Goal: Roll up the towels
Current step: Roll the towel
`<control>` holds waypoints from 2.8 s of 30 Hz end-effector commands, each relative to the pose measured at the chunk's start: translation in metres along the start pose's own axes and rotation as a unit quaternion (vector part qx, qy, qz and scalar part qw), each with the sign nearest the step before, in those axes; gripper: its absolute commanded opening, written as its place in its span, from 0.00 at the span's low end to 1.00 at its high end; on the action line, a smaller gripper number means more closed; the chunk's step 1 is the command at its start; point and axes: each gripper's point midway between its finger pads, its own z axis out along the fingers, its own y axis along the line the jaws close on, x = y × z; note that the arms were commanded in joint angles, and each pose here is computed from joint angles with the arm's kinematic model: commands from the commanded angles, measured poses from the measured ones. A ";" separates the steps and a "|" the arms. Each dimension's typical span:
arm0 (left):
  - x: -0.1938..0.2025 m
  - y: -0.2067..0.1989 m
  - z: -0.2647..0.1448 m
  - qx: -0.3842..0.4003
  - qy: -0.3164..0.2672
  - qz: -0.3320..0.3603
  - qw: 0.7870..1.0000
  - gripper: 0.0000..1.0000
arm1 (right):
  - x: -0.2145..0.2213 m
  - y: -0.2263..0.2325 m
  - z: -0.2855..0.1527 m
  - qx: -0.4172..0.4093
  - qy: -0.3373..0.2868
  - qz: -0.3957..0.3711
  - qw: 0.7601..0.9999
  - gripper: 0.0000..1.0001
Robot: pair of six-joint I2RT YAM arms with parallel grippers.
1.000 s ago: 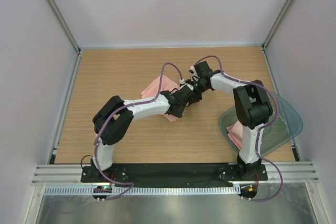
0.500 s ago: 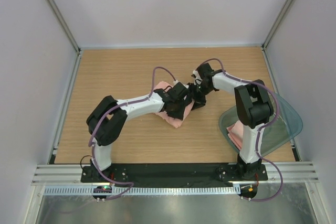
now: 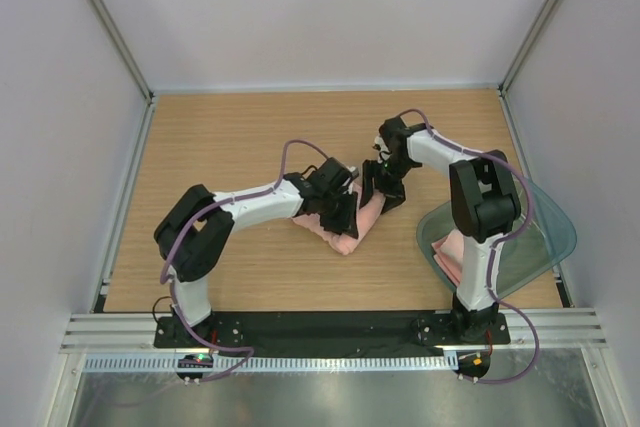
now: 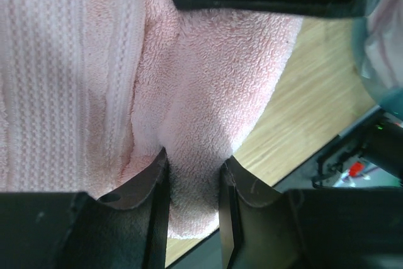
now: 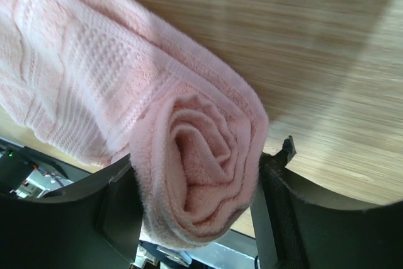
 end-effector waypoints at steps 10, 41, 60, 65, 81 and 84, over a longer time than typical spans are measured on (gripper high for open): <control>0.041 -0.013 -0.022 0.115 0.104 -0.078 0.985 0.15 | -0.090 -0.066 -0.042 0.182 -0.134 0.004 0.974 0.73; -0.036 0.120 -0.012 0.152 0.062 -0.349 0.923 0.09 | -0.024 0.079 -0.047 -0.224 -0.168 -0.061 0.958 0.79; -0.035 0.131 0.004 0.183 0.088 -0.378 0.903 0.11 | -0.052 0.106 0.000 -0.266 -0.166 -0.068 0.947 0.82; -0.038 0.130 0.004 0.191 0.092 -0.379 0.901 0.14 | -0.054 0.107 0.016 -0.261 -0.158 -0.069 0.950 0.81; -0.049 0.133 -0.034 0.110 0.050 -0.305 0.945 0.43 | -0.050 0.099 0.032 -0.193 -0.133 -0.069 0.970 0.24; -0.052 0.140 -0.053 0.055 0.028 -0.283 0.957 0.49 | -0.051 0.095 0.030 -0.164 -0.124 -0.069 0.976 0.22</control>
